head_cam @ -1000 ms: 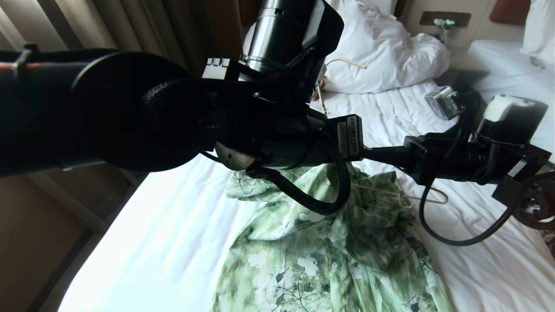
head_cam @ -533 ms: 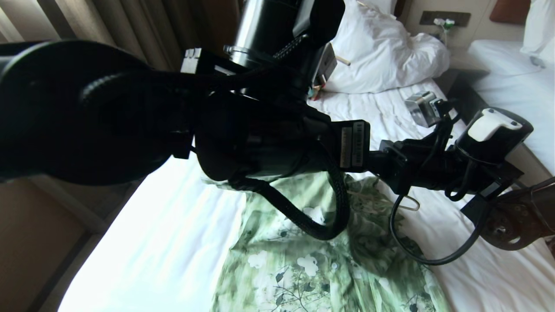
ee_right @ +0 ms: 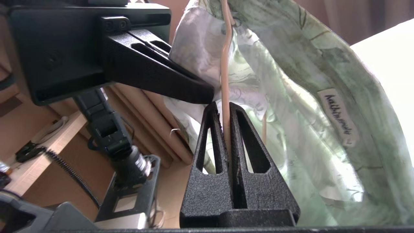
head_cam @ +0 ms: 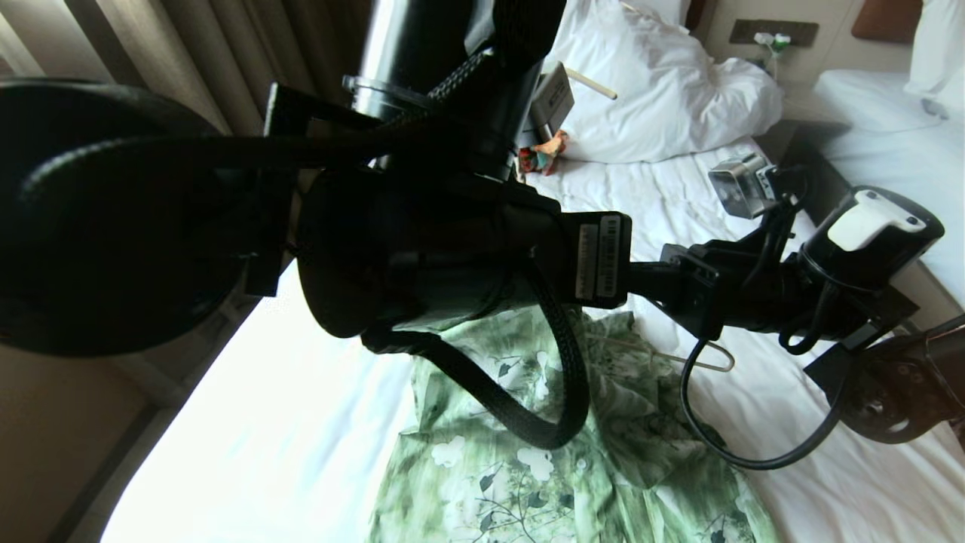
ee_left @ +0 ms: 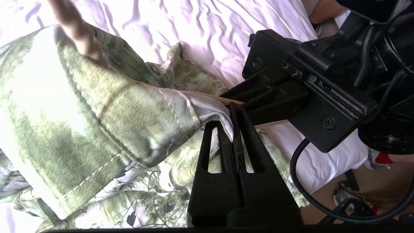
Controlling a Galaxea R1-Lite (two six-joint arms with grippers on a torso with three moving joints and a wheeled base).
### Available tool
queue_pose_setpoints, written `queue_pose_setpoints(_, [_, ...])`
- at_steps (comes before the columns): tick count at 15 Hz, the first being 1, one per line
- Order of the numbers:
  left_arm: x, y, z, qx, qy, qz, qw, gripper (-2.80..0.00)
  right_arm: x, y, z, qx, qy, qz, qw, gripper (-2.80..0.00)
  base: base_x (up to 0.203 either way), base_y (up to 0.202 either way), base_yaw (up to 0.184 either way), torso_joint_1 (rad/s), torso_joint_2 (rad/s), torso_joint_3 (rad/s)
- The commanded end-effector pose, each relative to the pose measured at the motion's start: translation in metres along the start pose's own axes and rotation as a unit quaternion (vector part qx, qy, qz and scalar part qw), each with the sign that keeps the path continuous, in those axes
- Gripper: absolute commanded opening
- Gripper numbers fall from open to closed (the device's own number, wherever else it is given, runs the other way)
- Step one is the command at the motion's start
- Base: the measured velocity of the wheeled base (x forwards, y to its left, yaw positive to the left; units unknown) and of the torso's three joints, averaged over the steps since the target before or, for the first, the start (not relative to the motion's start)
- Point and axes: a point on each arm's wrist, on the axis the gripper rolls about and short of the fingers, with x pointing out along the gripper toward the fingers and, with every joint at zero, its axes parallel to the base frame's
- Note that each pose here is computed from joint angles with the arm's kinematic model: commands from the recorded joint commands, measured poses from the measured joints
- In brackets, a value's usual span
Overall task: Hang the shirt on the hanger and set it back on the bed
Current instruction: Hook one side of the shirt onto the hanger
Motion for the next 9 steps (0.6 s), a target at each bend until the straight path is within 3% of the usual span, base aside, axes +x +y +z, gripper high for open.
queue_pose_setpoints(1, [-0.002,0.001,-0.005,0.008,0.006,0.000,1.0000,-2.80,-0.003,0.005,0.003,-0.004,0.002,0.007,1.000,-2.80,0.000,0.000,0.000,0.000,0.00,0.000])
queue_pose_setpoints(4, [-0.016,0.007,-0.004,0.041,-0.001,0.002,0.9991,-2.80,-0.010,0.001,0.003,-0.003,0.009,0.009,1.000,-2.80,0.000,0.000,0.000,0.000,0.00,0.000])
queue_pose_setpoints(9, [-0.043,0.026,0.002,0.072,-0.018,0.023,0.9969,-2.80,-0.019,0.006,0.005,-0.001,0.012,0.006,1.000,-2.80,0.000,0.000,0.000,0.000,0.00,0.000])
